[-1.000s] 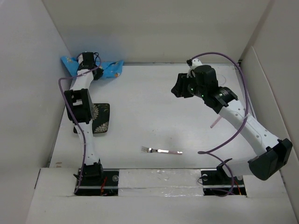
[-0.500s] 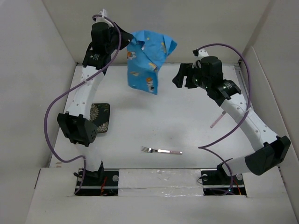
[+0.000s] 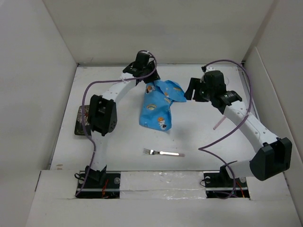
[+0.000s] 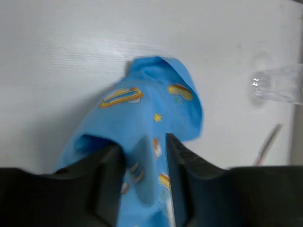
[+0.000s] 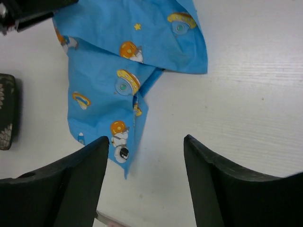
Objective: Set the dinner table for one person
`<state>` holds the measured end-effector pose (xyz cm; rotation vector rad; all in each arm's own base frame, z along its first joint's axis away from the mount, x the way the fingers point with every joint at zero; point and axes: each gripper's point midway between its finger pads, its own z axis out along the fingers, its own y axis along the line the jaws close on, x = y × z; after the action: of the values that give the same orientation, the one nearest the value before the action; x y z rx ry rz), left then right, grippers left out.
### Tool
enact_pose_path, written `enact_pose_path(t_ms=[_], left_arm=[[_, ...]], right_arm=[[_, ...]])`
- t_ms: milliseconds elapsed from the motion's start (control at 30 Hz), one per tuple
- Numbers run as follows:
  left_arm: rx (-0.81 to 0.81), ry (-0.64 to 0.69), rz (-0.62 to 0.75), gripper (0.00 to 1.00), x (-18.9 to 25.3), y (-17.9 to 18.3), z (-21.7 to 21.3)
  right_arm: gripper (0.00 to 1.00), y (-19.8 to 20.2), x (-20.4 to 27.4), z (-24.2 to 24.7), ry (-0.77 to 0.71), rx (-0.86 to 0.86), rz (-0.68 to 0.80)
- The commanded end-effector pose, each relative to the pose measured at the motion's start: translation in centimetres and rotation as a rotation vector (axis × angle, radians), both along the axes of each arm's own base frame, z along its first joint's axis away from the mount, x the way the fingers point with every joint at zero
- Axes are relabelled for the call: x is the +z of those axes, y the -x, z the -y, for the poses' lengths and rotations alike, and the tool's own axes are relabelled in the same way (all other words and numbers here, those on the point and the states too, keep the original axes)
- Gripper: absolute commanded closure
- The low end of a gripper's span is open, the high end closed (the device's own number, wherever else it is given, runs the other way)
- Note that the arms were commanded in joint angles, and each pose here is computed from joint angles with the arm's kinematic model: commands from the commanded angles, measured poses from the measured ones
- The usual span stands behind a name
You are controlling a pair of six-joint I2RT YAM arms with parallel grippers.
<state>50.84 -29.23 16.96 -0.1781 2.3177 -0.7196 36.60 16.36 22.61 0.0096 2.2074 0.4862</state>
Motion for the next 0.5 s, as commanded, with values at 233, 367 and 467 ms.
enact_pose_path(t_ms=[233, 367, 467], left_arm=[[0.14, -0.19, 0.343, 0.47, 12.0, -0.2, -5.9], [0.116, -0.282, 0.306, 0.8, 8.7, 6.5, -7.0], [0.025, -0.324, 0.253, 0.86, 5.7, 10.4, -5.4]], right_arm=[[0.99, -0.3, -5.0, 1.0, -0.001, -0.079, -0.087], [0.65, -1.8, -7.0, 0.7, -0.023, -0.123, -0.129], [0.48, -3.8, -9.2, 1.3, -0.033, -0.172, -0.176]])
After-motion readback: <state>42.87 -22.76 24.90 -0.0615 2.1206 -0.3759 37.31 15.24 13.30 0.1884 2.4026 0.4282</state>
